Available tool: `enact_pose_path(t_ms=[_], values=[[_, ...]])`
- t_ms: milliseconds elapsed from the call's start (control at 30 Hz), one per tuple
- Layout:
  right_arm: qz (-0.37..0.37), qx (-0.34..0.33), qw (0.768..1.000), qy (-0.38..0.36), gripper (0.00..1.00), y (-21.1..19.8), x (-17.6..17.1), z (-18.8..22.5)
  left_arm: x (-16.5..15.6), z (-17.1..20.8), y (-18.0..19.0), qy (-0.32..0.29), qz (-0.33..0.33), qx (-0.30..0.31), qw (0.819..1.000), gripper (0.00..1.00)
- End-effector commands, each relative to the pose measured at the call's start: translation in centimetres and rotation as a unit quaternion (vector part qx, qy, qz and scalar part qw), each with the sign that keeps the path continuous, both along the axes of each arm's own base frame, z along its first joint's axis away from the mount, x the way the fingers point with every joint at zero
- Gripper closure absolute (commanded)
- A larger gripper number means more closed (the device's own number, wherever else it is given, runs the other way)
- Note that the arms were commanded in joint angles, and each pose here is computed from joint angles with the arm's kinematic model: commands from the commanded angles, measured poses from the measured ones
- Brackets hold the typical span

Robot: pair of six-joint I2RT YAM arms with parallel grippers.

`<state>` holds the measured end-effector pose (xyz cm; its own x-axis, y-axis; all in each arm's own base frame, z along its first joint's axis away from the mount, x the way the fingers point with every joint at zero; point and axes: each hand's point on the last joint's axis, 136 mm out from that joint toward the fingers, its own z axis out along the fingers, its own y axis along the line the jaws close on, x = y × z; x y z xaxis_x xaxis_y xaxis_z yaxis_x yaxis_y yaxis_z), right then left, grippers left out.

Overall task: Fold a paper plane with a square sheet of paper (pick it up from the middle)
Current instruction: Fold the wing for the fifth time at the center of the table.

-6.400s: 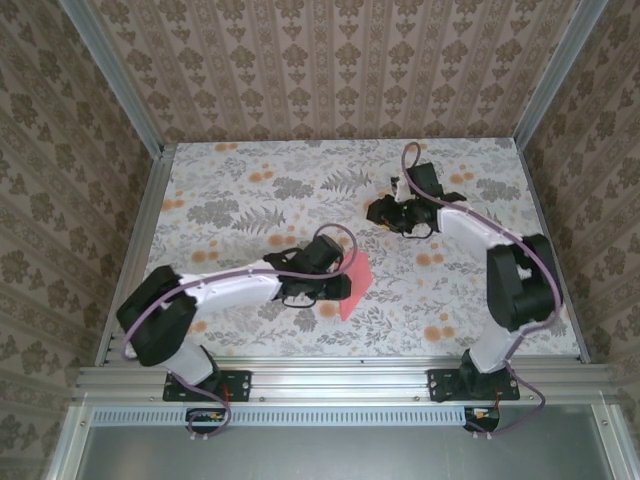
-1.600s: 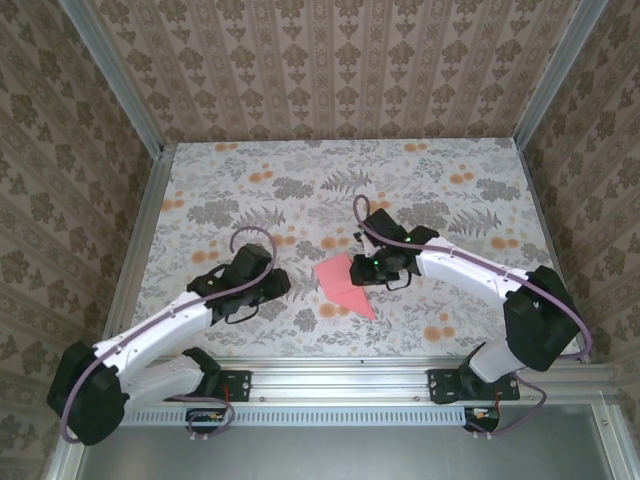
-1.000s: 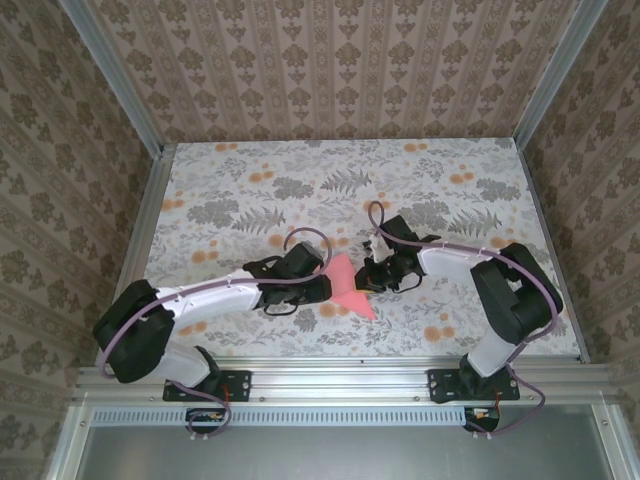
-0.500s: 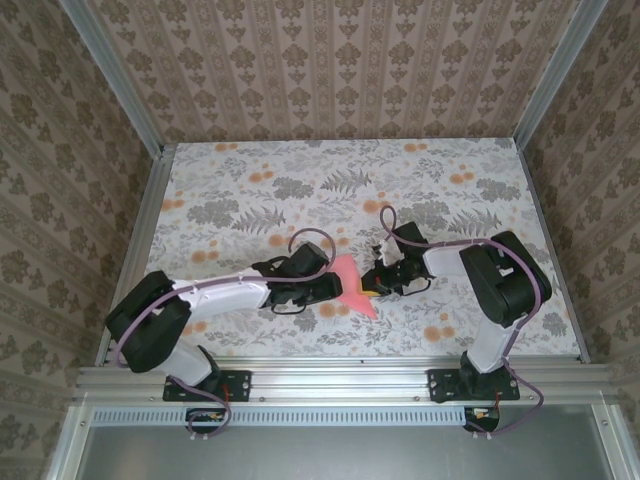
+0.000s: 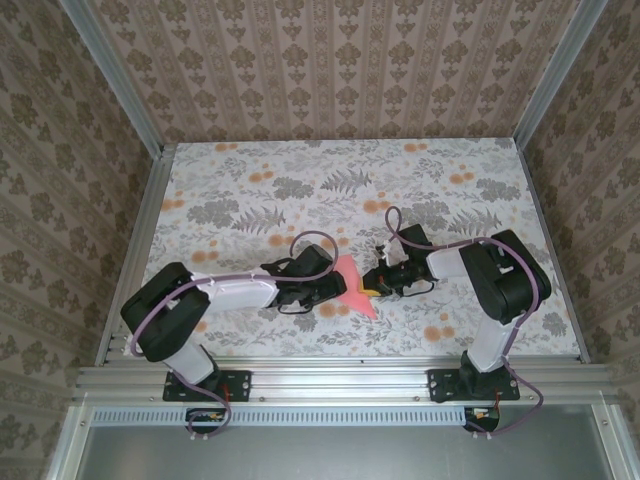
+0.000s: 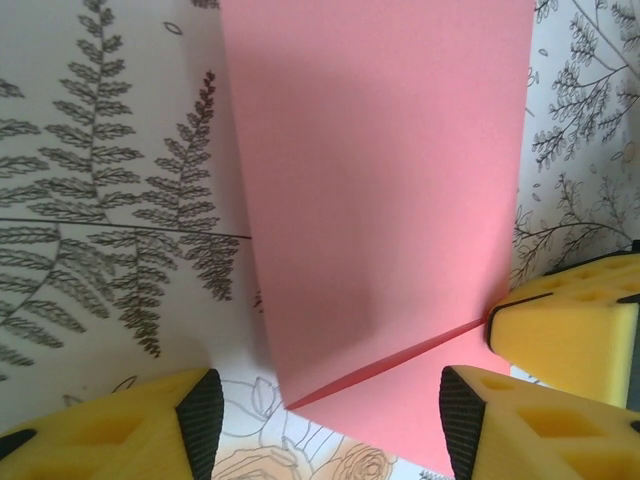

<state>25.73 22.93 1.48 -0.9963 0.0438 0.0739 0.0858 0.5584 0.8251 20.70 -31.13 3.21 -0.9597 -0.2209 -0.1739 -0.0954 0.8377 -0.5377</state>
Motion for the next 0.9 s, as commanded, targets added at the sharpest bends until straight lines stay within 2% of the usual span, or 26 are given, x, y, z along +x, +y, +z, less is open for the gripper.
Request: enact_pose_path(t_ms=[0,500,867], values=[[-0.023,-0.052,0.998,0.02,0.93,-1.2,-0.4,-3.3,0.0,-0.6,-0.8,0.009,0.008,-0.014,1.0,0.39],[-0.034,-0.049,0.998,0.022,0.9,-1.8,-0.4,-3.5,0.7,-0.3,-2.1,0.001,0.024,-0.052,0.998,0.43],[-0.034,-0.031,0.999,0.01,0.86,-1.4,0.1,-2.3,1.4,0.6,-2.1,-0.02,0.032,-0.056,0.998,0.61]])
